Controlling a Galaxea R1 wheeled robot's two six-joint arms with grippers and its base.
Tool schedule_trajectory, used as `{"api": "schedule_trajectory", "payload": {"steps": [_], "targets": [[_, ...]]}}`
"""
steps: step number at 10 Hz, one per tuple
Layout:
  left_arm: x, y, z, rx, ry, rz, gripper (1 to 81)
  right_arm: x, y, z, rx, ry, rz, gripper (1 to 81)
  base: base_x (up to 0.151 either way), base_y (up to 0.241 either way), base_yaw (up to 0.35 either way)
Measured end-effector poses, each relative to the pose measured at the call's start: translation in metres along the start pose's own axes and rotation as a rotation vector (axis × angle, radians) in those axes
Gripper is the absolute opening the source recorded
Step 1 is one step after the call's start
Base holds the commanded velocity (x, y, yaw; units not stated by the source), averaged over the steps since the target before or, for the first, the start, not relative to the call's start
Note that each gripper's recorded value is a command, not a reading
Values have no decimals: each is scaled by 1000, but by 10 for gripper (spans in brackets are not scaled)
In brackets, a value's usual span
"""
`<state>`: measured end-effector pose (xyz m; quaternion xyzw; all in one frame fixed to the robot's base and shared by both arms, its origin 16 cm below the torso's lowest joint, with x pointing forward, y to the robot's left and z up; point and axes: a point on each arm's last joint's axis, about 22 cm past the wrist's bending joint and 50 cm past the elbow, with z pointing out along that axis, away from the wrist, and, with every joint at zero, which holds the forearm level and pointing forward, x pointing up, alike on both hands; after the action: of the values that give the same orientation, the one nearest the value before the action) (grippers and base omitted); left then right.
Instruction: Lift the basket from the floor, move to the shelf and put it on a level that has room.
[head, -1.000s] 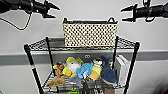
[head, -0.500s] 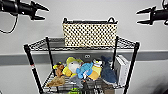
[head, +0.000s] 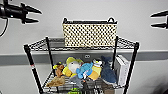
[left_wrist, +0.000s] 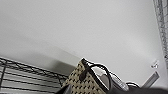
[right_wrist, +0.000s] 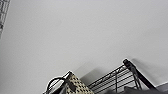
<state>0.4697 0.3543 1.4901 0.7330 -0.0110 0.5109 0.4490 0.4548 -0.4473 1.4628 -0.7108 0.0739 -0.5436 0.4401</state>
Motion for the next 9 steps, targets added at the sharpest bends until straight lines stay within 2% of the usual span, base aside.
{"api": "schedule_trajectory", "payload": {"steps": [1,4,6,7,9], "targets": [[6,-18,-21,25,35,-12,811,1,11,-12,-23,4,-2,811,0,0,0],[4,-48,-65,93,66,2,811,0,40,-39,-90,10,-17,811,0,0,0],[-5,-70,-91,147,75,11,811,-6,85,-66,-181,14,-5,811,0,0,0],[-9,-81,-104,174,78,9,811,-14,111,-75,-228,8,11,811,0,0,0],[-20,-112,-121,240,72,-4,811,-38,147,-75,-292,-38,38,811,0,0,0]]}}
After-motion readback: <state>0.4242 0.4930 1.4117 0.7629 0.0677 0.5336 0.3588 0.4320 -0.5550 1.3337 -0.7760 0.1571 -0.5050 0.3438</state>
